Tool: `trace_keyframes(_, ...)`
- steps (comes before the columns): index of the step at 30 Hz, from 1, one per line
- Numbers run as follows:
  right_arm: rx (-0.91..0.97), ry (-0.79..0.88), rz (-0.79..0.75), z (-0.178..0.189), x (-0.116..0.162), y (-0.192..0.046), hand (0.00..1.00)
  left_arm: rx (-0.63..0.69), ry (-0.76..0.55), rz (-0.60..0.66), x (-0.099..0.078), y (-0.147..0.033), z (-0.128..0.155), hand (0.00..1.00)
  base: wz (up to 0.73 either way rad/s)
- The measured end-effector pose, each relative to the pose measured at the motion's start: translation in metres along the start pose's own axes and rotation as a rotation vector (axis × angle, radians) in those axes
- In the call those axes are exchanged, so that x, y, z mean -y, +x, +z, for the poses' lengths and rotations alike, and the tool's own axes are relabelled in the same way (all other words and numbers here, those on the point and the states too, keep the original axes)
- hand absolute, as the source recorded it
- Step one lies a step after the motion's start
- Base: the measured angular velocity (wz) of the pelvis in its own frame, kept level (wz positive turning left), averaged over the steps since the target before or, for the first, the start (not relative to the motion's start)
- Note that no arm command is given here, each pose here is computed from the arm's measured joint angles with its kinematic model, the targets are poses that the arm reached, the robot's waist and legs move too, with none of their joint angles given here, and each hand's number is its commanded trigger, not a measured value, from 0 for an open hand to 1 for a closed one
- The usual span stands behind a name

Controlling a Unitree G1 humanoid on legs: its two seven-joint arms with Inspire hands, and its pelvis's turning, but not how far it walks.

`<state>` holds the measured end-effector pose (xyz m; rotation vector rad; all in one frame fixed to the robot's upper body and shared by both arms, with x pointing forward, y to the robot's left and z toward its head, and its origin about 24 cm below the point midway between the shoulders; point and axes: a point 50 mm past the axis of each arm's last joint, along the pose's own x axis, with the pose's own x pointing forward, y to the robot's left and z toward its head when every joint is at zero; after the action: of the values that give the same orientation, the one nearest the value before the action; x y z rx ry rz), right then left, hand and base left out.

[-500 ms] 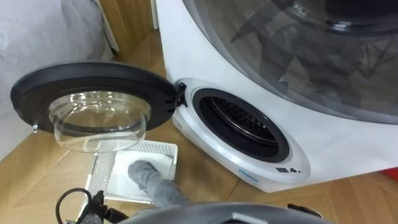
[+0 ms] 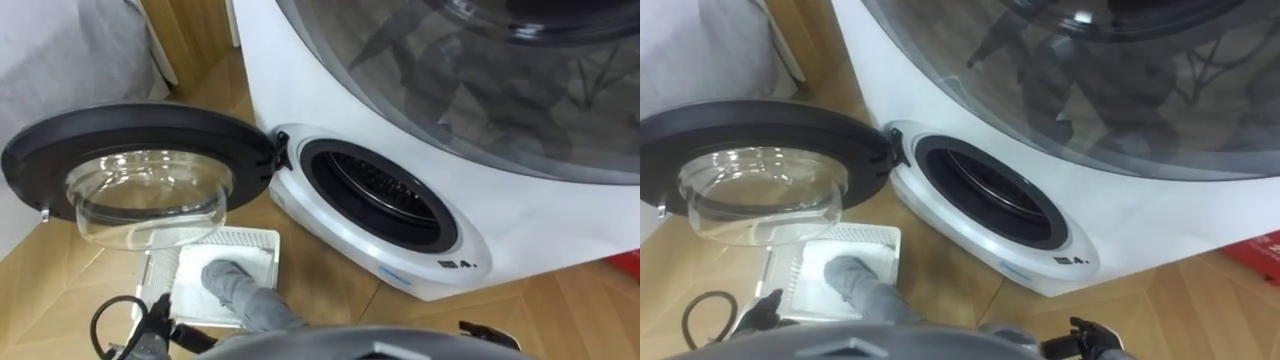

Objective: Put towel into washing machine

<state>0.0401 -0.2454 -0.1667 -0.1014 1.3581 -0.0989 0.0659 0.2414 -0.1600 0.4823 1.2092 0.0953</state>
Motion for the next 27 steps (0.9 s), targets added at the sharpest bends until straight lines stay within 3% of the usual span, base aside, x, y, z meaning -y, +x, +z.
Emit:
trace_keyframes(6,0.022,-0.011,-0.004,0.006,0.000,0.001,0.00,0.043,0.008,-0.003,0.000,0.001,0.010,0.00,-0.03)
trace_keyframes(15,0.112,-0.122,-0.027,0.045,0.005,0.002,0.00,0.166,0.136,-0.033,0.007,0.005,0.047,0.00,-0.03)
trace_keyframes(27,0.301,-0.184,-0.025,0.123,-0.010,-0.001,0.00,0.427,0.443,0.021,0.006,0.004,0.138,0.00,-0.10)
